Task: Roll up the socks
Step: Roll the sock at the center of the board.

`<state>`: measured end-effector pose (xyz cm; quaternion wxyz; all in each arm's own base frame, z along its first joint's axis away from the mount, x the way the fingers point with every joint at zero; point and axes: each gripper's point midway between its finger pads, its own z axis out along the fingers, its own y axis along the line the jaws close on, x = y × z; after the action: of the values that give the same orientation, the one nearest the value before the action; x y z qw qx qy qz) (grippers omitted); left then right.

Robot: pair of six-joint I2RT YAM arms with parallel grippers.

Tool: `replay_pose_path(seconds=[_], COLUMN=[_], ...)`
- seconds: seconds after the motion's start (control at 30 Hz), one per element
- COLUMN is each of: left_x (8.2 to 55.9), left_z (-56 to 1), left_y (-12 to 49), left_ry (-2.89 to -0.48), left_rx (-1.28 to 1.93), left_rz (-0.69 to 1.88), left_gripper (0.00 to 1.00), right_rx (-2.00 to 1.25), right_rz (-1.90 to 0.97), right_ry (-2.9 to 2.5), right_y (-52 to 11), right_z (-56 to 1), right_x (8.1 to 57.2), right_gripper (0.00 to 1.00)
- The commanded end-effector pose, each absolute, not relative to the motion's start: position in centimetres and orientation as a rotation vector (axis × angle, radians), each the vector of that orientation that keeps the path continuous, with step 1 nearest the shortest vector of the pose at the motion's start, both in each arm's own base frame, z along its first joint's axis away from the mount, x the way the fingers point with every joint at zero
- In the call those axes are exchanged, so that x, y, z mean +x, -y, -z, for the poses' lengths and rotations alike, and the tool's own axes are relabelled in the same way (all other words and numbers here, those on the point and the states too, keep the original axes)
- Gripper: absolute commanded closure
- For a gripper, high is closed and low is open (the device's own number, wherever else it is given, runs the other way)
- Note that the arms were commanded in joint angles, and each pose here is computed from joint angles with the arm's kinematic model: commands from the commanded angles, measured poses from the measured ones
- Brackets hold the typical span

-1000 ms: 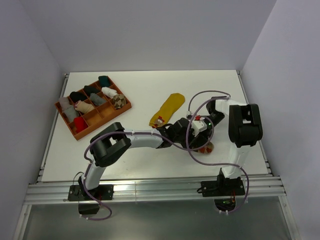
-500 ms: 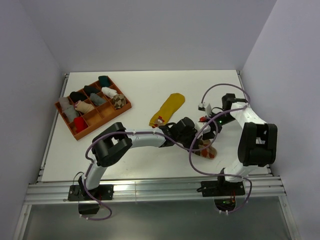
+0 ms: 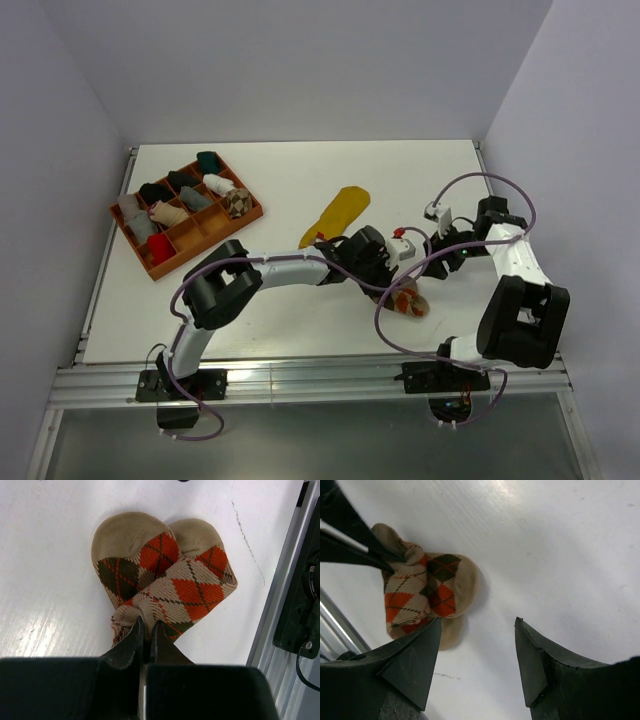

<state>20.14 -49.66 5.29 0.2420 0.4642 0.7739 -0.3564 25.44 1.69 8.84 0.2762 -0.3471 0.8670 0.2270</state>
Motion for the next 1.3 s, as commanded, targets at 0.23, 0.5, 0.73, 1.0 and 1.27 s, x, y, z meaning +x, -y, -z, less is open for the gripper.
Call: replay_pose_path(seconds=[0.23,0.5,0.73,1.0,1.27], left_x=[18.8,18.7,19.0,18.9,18.8], left_z=[-2.3,-2.1,-2.0,-1.6,-1.6], left_y=[48.1,48.4,48.1,48.1,48.3], left_ry=[-2.263,-2.287,-2.312,-2.333,-2.345], left_rx=[1.34,1.352,1.331,1.333,1.334], left_rz=[0.961,1.01,1.052,1.082,1.105], left_gripper=[1.0,1.0,1.0,1.0,1.0], right_rx=[-1.233,-1.324,-1.414,-1.543,-1.632], right_rz=[-0.592,-0.577,-0.652,-0.562,-0.549], right_ry=[-2.16,-2.079,-2.09,-2.113,-2.101], right_y=[-3.4,-4.5,-5.8,-6.1,-6.7], right_z=[-8.6,-8.4,-8.1,-6.0,-5.6], right_x=[20.3,19.1,17.5,16.5,16.9], right_gripper=[0.31,0.3,0.3,0.3,0.3])
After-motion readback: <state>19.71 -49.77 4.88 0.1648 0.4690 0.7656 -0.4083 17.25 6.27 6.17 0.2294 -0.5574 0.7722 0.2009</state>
